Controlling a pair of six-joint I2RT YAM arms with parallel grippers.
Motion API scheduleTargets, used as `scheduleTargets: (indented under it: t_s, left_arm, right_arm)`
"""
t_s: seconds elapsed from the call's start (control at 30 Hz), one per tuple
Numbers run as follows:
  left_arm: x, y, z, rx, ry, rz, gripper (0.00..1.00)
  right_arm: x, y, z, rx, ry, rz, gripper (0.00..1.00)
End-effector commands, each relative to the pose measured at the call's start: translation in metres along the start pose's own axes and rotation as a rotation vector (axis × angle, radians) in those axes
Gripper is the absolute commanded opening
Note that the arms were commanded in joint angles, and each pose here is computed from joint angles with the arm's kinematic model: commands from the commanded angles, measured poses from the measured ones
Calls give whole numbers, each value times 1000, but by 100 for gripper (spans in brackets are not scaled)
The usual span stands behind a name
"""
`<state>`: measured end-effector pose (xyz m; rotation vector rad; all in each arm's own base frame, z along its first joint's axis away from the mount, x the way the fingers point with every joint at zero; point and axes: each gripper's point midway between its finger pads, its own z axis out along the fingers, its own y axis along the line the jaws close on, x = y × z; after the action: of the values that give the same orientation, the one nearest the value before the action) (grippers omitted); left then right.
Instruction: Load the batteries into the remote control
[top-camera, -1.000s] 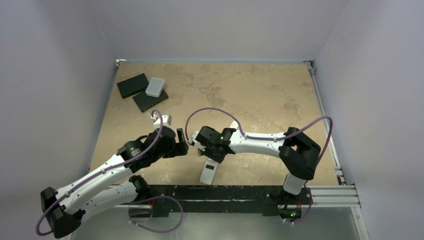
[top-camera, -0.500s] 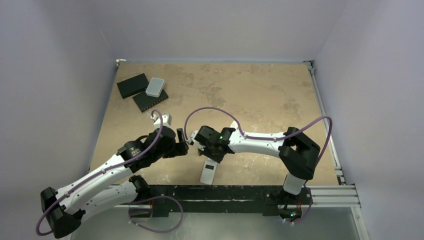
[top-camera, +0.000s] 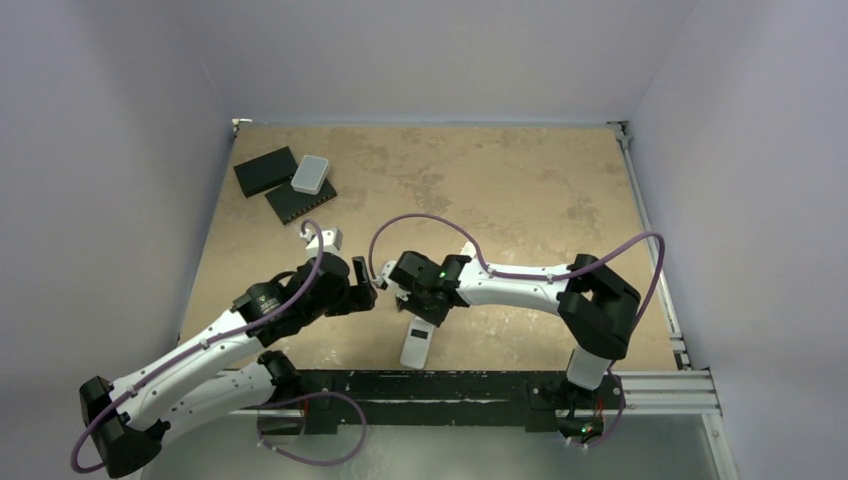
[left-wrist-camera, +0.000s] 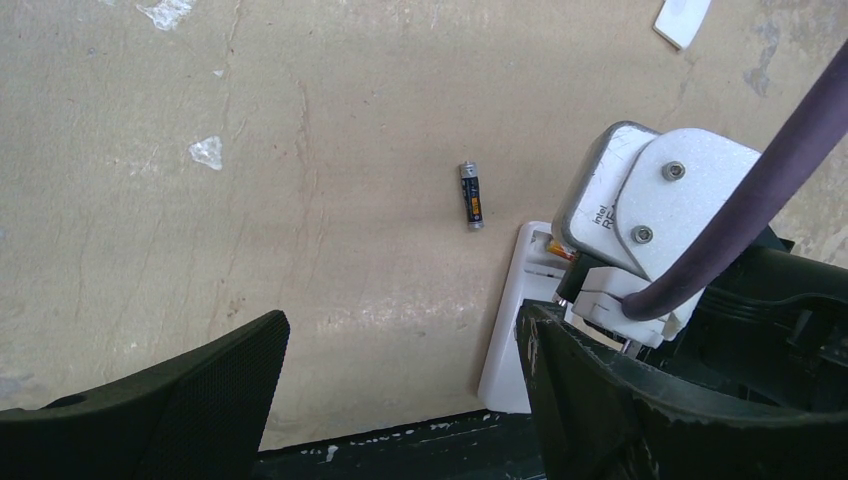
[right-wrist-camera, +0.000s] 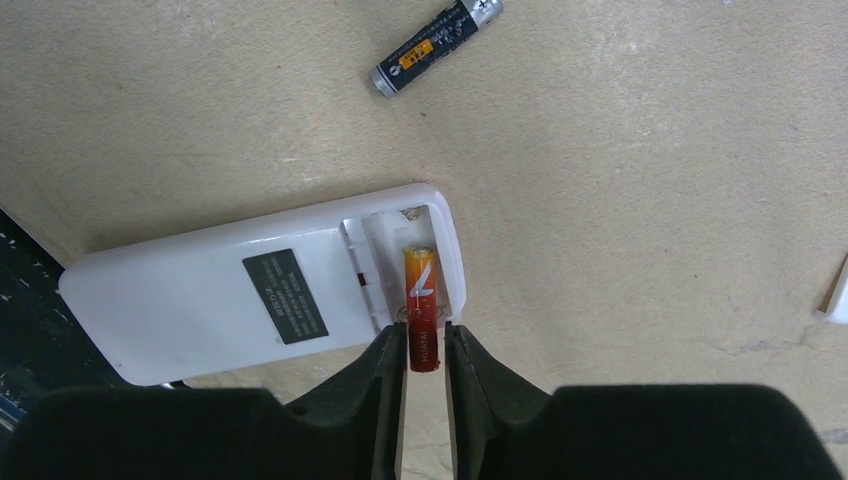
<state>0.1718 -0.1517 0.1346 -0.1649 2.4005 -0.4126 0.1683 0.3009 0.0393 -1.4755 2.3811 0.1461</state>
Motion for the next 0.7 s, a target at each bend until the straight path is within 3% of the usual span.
scheduleTargets:
  t_s: [0.0, 0.47, 0.67]
  left_arm:
    - [-11, -9, -6, 36, -34, -20, 84]
    - [-7, -9, -5, 46, -24, -24, 85]
    - [1, -15, 1, 80, 3, -25, 85]
  right_arm:
    - [-21, 0, -9, 3, -61, 12, 28]
    - [-40, -4, -39, 25, -150, 112, 37]
    - [-31, -13, -56, 81, -176, 238, 42]
